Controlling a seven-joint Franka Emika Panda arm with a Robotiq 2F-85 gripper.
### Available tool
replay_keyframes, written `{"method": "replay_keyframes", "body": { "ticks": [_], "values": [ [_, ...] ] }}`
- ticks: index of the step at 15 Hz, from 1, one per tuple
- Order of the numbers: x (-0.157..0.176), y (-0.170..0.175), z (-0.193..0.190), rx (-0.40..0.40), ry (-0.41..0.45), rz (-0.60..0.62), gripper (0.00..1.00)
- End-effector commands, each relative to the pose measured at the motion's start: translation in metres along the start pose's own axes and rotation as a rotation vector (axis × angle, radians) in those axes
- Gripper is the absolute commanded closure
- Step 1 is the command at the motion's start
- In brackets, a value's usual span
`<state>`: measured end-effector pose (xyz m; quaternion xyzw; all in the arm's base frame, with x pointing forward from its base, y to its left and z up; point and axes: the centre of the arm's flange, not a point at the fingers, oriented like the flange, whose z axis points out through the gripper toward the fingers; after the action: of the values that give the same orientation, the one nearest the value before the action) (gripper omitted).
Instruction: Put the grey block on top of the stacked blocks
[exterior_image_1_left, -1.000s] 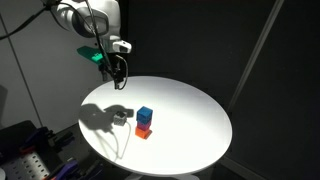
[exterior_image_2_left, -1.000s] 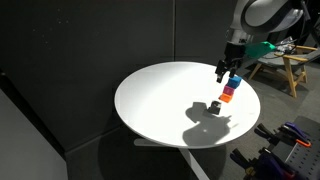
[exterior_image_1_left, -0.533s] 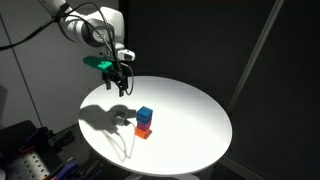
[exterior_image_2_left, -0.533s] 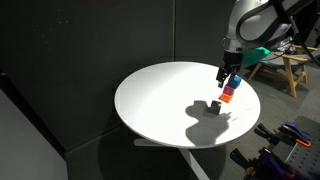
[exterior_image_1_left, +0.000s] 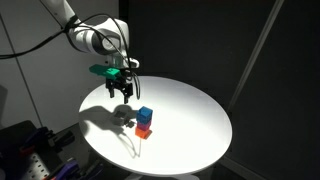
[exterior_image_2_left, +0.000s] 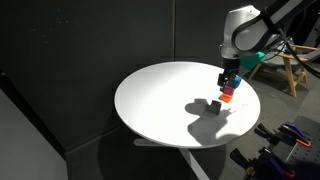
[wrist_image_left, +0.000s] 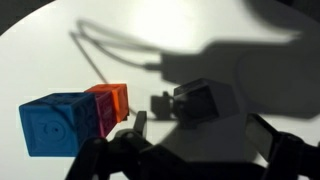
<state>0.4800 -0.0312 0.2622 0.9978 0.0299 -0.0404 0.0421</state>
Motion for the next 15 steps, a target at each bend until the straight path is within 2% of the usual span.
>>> {"method": "replay_keyframes", "body": {
  "ticks": [1,6,15],
  "values": [
    [0.012,0.008,0.016,-0.031,-0.008,-0.035,0.0],
    [0.015,0.009,0.032,-0.037,-0.029,-0.041,0.0],
    [0.007,0.002,0.035,-0.02,-0.044,-0.028,0.0]
  ]
}}
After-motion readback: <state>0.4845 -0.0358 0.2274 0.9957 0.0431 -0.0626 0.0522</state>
